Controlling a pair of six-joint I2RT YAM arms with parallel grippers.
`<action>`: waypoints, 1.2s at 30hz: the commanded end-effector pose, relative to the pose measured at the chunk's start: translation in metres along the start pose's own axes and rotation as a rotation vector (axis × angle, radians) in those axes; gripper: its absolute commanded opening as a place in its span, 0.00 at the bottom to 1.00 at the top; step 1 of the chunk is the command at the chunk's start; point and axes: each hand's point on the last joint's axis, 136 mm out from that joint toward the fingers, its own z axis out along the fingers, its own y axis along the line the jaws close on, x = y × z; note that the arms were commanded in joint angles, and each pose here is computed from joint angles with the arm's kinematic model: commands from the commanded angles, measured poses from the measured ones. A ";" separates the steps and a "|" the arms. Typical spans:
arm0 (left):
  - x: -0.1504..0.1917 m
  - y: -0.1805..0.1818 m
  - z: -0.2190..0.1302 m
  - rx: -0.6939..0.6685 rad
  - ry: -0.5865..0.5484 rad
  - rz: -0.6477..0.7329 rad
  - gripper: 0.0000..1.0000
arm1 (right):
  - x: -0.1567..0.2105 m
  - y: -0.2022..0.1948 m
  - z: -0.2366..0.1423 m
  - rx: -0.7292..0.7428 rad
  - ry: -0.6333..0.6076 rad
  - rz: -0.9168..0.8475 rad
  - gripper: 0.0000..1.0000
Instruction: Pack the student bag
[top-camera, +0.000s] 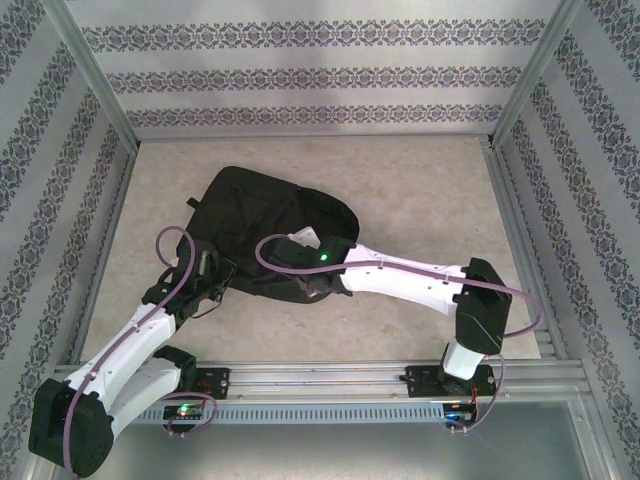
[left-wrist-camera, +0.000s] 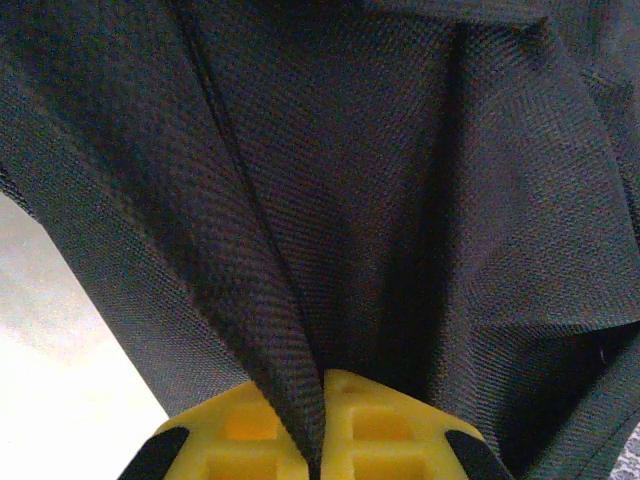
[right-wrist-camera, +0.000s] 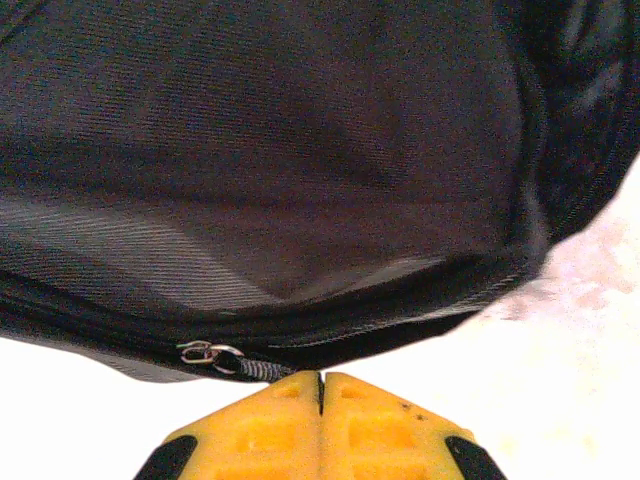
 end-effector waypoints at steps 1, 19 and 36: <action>-0.022 -0.005 -0.007 -0.030 -0.098 0.055 0.00 | 0.009 -0.039 -0.002 0.110 0.010 -0.030 0.00; -0.023 -0.120 0.012 0.014 0.096 0.518 0.62 | -0.019 0.086 -0.052 -0.537 0.004 0.067 0.00; 0.033 -0.041 -0.049 0.057 0.255 0.110 0.62 | -0.036 0.075 -0.033 -0.528 0.000 0.217 0.00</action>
